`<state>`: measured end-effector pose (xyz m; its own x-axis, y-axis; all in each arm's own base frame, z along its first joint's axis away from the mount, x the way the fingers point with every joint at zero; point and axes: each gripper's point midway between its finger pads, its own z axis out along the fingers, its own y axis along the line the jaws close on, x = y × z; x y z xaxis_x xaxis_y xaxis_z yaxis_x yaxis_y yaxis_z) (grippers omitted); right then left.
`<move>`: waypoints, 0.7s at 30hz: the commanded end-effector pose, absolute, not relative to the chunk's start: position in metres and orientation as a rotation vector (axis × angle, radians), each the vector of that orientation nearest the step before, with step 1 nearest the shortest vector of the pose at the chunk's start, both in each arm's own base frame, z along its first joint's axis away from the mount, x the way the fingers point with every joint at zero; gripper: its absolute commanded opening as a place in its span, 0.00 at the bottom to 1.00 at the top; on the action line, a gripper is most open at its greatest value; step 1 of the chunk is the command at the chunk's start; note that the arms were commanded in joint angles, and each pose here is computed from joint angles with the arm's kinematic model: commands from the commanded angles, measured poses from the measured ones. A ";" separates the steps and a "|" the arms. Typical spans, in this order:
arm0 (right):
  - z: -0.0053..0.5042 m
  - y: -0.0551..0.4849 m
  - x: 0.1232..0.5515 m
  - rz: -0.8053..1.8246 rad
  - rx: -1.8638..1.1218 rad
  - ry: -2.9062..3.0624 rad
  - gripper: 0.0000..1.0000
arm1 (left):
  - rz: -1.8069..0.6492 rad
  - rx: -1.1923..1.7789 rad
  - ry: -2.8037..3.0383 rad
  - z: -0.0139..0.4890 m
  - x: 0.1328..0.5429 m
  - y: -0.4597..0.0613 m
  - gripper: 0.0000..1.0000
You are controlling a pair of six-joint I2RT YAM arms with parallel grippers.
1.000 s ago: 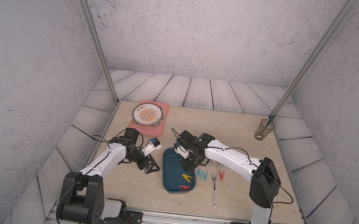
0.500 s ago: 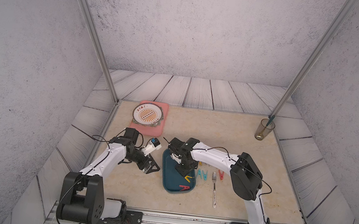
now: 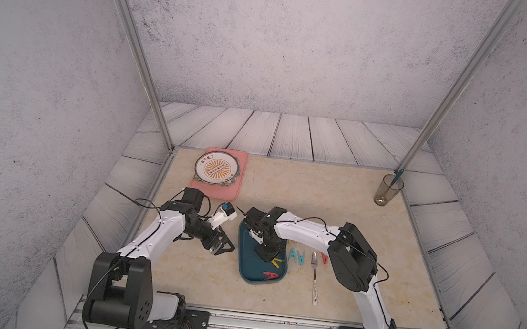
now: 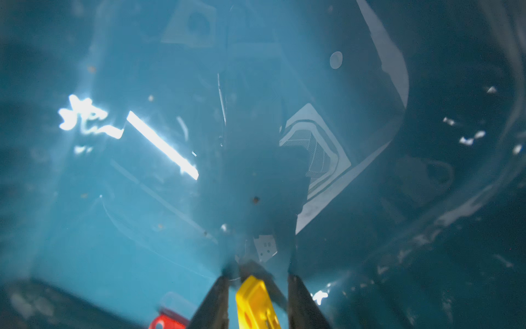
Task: Take the clothespins out of the storage box
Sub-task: Pick up the clothespin from the storage box.
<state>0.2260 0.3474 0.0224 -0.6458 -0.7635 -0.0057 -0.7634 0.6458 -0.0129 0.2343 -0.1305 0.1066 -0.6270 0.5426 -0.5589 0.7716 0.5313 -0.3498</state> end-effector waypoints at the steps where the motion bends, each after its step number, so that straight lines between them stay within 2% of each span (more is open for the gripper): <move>1: 0.002 0.342 0.220 -0.065 -1.336 2.881 0.30 | -0.838 1.071 2.384 0.111 0.232 -0.131 0.91; 5: 0.009 0.345 0.222 -0.031 -1.328 2.862 0.19 | -0.837 1.070 2.383 0.111 0.233 -0.131 0.91; 8: 0.023 0.349 0.224 0.018 -1.312 2.834 0.15 | -0.834 1.072 2.382 0.111 0.233 -0.131 0.91; 21: 0.105 0.345 0.252 0.259 -1.064 2.725 0.10 | -0.835 1.075 2.376 0.112 0.231 -0.131 0.91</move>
<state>0.2433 0.3469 0.0680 -0.6954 -0.7009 -0.1587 -0.7150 0.6970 0.0548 0.2343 -0.1305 0.1069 -0.6264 0.5426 -0.5597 0.7720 0.5312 -0.3490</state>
